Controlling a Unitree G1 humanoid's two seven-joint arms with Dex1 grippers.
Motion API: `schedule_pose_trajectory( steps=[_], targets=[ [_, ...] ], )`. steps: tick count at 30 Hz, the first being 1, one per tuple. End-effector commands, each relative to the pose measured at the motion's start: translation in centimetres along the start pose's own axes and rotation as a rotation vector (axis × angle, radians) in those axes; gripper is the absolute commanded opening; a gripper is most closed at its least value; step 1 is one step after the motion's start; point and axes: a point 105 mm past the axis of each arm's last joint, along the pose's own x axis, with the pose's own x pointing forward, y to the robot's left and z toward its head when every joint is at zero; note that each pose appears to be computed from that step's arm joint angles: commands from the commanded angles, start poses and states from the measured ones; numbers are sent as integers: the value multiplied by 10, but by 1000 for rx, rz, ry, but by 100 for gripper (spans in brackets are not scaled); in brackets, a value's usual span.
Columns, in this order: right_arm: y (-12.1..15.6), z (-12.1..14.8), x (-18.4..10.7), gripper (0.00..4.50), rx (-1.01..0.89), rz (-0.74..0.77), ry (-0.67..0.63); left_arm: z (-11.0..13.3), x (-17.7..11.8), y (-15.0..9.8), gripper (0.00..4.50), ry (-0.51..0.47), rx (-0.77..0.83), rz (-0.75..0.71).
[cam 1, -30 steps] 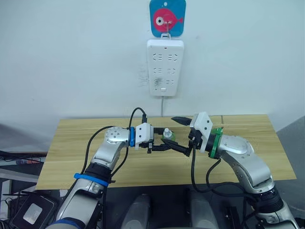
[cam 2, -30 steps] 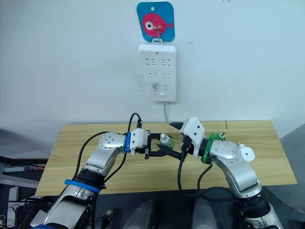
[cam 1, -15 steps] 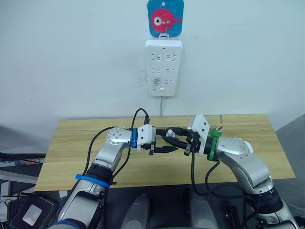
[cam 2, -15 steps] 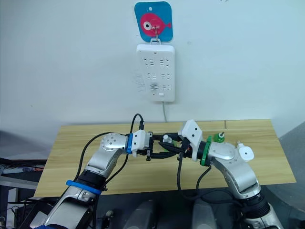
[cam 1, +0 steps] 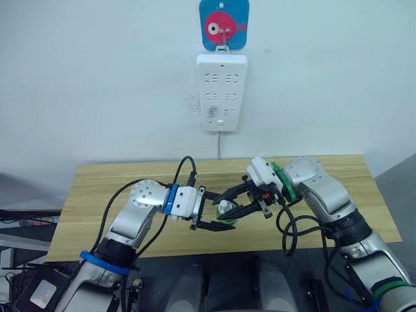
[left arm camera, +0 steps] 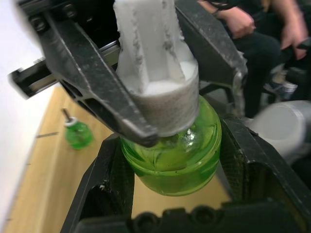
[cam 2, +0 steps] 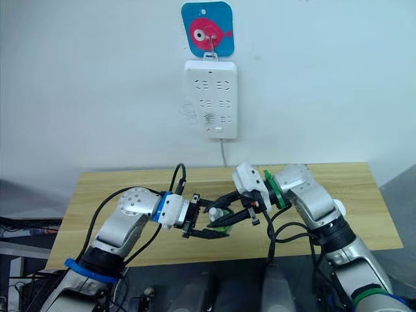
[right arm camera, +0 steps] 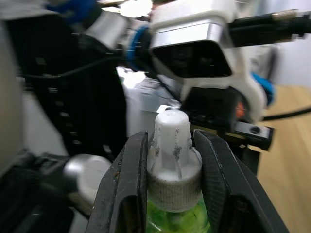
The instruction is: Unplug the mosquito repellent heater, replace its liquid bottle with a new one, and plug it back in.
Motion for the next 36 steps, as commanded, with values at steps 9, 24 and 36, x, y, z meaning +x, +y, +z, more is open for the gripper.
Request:
schedule_pose_trajectory(
  steps=[9, 24, 36],
  targets=[
    [20, -15, -47, 444, -25, -61, 136, 5, 4, 12, 225, -27, 34, -4],
    [5, -8, -42, 444, 25, -565, 123, -8, -10, 43, 225, -14, 2, 193],
    [-33, 0, -11, 444, -4, -702, 55, -9, -5, 42, 225, -7, 18, 181]
  ],
)
